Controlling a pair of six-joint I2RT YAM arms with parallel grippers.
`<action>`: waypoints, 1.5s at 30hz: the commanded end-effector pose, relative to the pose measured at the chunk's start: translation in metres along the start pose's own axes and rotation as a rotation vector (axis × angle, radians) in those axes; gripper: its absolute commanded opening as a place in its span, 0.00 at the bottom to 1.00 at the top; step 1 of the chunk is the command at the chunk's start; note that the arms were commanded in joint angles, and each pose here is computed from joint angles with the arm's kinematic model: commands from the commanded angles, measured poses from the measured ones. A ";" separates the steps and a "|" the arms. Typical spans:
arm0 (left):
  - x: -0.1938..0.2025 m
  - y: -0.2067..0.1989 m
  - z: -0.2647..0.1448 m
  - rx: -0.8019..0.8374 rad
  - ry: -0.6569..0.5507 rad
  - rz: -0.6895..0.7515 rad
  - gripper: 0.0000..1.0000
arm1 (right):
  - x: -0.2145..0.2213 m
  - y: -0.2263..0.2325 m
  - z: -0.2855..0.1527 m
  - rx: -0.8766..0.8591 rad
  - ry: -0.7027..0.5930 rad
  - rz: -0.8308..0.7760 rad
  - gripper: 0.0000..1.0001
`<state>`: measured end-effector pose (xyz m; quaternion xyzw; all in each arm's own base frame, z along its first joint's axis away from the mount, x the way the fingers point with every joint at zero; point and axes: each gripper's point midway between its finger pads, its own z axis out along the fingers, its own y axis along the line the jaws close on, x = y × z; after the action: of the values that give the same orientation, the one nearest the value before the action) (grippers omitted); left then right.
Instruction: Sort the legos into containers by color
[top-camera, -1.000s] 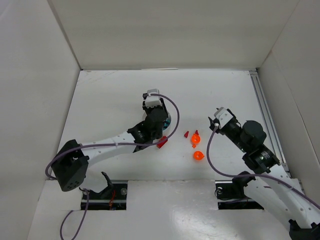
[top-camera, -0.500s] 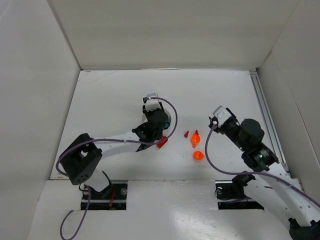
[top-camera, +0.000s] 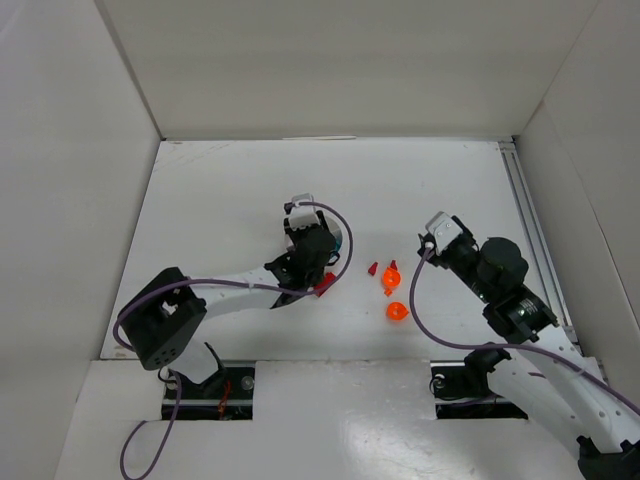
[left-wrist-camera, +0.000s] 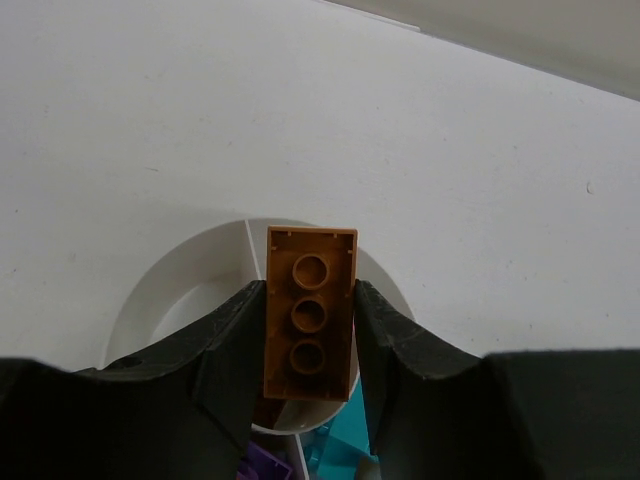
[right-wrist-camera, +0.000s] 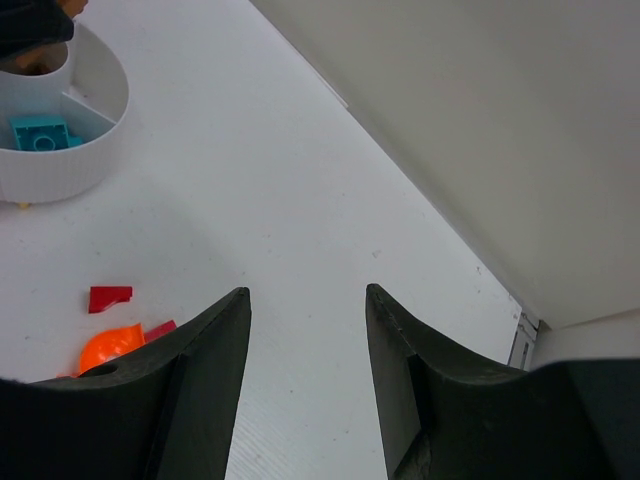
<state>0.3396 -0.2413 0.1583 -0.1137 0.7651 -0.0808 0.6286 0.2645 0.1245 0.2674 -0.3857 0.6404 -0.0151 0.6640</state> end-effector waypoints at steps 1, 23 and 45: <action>-0.005 -0.005 -0.004 0.001 -0.029 -0.051 0.36 | -0.024 -0.019 -0.008 0.054 -0.058 -0.003 0.55; -0.078 -0.022 -0.051 0.193 -0.048 -0.111 0.96 | -0.003 0.010 0.003 -0.075 0.023 0.053 0.85; -0.049 0.068 -0.152 0.225 0.319 -0.353 1.00 | -0.003 0.250 0.076 -0.928 -0.214 -0.318 0.88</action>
<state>0.2061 -0.1768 0.2264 -0.1368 0.8003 -0.2897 0.5068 0.2083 0.3005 0.0917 -0.7095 0.5263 0.2071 0.4203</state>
